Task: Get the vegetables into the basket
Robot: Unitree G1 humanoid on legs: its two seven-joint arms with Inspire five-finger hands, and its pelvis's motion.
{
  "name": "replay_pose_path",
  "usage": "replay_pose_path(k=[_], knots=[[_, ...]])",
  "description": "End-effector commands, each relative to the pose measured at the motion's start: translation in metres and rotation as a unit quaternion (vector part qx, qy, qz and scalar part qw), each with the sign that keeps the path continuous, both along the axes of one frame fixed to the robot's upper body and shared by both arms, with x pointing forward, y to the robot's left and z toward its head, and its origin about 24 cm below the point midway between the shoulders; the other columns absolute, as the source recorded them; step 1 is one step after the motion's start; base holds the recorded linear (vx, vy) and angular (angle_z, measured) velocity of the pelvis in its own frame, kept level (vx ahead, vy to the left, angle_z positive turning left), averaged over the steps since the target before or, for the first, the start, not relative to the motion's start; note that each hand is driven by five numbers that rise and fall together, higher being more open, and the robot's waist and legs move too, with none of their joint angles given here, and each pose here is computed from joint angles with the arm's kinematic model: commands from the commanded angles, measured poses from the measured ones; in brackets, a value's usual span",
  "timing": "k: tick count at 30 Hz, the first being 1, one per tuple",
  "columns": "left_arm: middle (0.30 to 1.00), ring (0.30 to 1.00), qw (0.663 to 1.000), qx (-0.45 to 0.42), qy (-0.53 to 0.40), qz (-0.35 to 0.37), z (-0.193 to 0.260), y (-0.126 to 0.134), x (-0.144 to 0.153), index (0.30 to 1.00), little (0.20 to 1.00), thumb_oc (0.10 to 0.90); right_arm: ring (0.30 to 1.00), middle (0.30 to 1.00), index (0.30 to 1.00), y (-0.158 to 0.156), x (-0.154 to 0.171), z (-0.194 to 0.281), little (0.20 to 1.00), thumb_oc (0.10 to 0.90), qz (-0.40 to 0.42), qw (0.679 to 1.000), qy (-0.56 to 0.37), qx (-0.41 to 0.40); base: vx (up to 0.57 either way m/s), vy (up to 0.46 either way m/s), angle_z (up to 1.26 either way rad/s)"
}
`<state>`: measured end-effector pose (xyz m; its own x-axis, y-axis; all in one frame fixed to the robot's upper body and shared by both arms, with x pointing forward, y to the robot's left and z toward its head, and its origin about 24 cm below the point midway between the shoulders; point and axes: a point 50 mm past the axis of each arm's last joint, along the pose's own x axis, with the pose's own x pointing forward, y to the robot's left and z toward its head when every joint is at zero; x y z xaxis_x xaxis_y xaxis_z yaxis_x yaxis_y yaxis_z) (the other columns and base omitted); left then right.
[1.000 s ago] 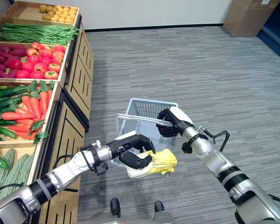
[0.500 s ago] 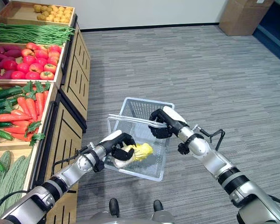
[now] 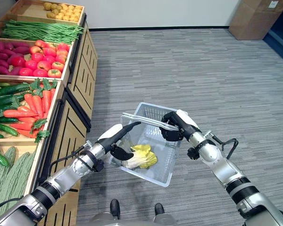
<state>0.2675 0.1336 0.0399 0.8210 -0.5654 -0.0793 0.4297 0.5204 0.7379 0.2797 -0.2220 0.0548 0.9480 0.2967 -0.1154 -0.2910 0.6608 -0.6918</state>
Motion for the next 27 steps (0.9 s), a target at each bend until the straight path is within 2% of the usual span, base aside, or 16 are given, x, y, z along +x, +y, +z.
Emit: replay_pose_path(k=[1, 2, 3, 6, 8, 11, 12, 14, 15, 17, 18, 20, 23, 24, 25, 27], knots=[[1.000, 1.000, 0.977, -0.193, -0.085, -0.030, 0.062, -0.009, -0.002, 1.000, 1.000, 0.900, 0.300, 0.300, 0.300, -0.005, 0.020, 0.073, 0.300, 0.400, -0.026, 0.978, -0.192, 0.074, 0.00, 0.000, 0.00], [1.000, 1.000, 0.977, -0.194, -0.083, -0.030, 0.062, -0.008, -0.002, 1.000, 1.000, 0.900, 0.300, 0.300, 0.300, -0.004, 0.020, 0.072, 0.300, 0.400, -0.025, 0.978, -0.191, 0.075, 0.00, 0.000, 0.00], [1.000, 1.000, 0.966, -0.247, -0.065, -0.032, 0.067, -0.004, -0.008, 1.000, 1.000, 0.900, 0.300, 0.300, 0.300, -0.011, 0.019, 0.066, 0.300, 0.400, -0.044, 0.980, -0.183, 0.069, 0.00, 0.000, 0.00], [1.000, 1.000, 0.948, -0.315, -0.038, -0.018, 0.075, 0.020, -0.024, 1.000, 1.000, 0.900, 0.300, 0.300, 0.300, -0.026, 0.014, 0.046, 0.300, 0.400, -0.082, 0.984, -0.151, 0.053, 0.00, 0.000, 0.00], [1.000, 1.000, 0.950, -0.307, -0.051, 0.016, 0.075, 0.041, -0.032, 1.000, 1.000, 0.900, 0.300, 0.300, 0.300, -0.040, 0.006, 0.024, 0.300, 0.400, -0.115, 0.986, -0.116, 0.038, 0.00, 0.003, 0.06], [1.000, 1.000, 0.949, -0.307, -0.040, 0.054, 0.065, 0.053, -0.035, 1.000, 1.000, 0.900, 0.300, 0.300, 0.300, -0.046, 0.000, 0.015, 0.300, 0.400, -0.129, 0.986, -0.102, 0.029, 0.00, 0.003, 0.09], [1.000, 1.000, 0.949, -0.293, -0.022, 0.111, 0.047, 0.072, -0.040, 1.000, 1.000, 0.900, 0.300, 0.300, 0.300, -0.056, -0.011, 0.000, 0.300, 0.400, -0.154, 0.985, -0.080, 0.021, 0.00, -0.003, 0.12], [1.000, 1.000, 0.948, -0.286, -0.007, 0.136, 0.037, 0.080, -0.044, 1.000, 1.000, 0.900, 0.300, 0.300, 0.300, -0.062, -0.018, -0.007, 0.300, 0.400, -0.166, 0.984, -0.068, 0.014, 0.00, -0.005, 0.10], [1.000, 1.000, 0.948, -0.260, 0.015, 0.181, 0.019, 0.096, -0.051, 1.000, 1.000, 0.900, 0.300, 0.300, 0.300, -0.073, -0.029, -0.021, 0.300, 0.400, -0.194, 0.980, -0.043, 0.005, 0.00, -0.006, 0.06], [1.000, 1.000, 0.949, -0.239, 0.026, 0.202, 0.010, 0.104, -0.054, 1.000, 1.000, 0.900, 0.300, 0.300, 0.300, -0.077, -0.033, -0.027, 0.300, 0.400, -0.207, 0.978, -0.031, 0.005, 0.00, -0.003, 0.02], [1.000, 1.000, 0.952, -0.174, 0.053, 0.246, -0.013, 0.120, -0.061, 1.000, 1.000, 0.900, 0.300, 0.300, 0.300, -0.084, -0.043, -0.038, 0.300, 0.400, -0.229, 0.973, -0.012, 0.007, 0.00, 0.000, 0.00], [1.000, 1.000, 0.950, -0.107, 0.095, 0.279, -0.039, 0.132, -0.073, 1.000, 1.000, 0.900, 0.300, 0.300, 0.300, -0.093, -0.053, -0.048, 0.300, 0.400, -0.256, 0.966, 0.005, 0.010, -0.01, 0.003, 0.05], [1.000, 1.000, 0.950, -0.040, 0.136, 0.280, -0.060, 0.138, -0.081, 1.000, 1.000, 0.900, 0.300, 0.300, 0.300, -0.101, -0.064, -0.058, 0.300, 0.400, -0.282, 0.959, 0.024, 0.011, 0.00, 0.003, 0.01], [1.000, 1.000, 0.941, 0.016, 0.176, 0.287, -0.081, 0.145, -0.092, 1.000, 1.000, 0.900, 0.300, 0.300, 0.300, -0.107, -0.077, -0.073, 0.300, 0.400, -0.307, 0.950, 0.054, 0.008, 0.00, 0.000, 0.00], [1.000, 1.000, 0.942, 0.016, 0.175, 0.287, -0.081, 0.145, -0.092, 1.000, 1.000, 0.900, 0.300, 0.300, 0.300, -0.107, -0.077, -0.073, 0.300, 0.400, -0.307, 0.950, 0.054, 0.008, 0.00, 0.000, 0.00], [1.000, 1.000, 0.929, 0.082, 0.218, 0.289, -0.106, 0.147, -0.103, 1.000, 1.000, 0.900, 0.300, 0.300, 0.300, -0.110, -0.093, -0.089, 0.300, 0.400, -0.326, 0.941, 0.090, 0.001, 0.00, 0.000, 0.00]])
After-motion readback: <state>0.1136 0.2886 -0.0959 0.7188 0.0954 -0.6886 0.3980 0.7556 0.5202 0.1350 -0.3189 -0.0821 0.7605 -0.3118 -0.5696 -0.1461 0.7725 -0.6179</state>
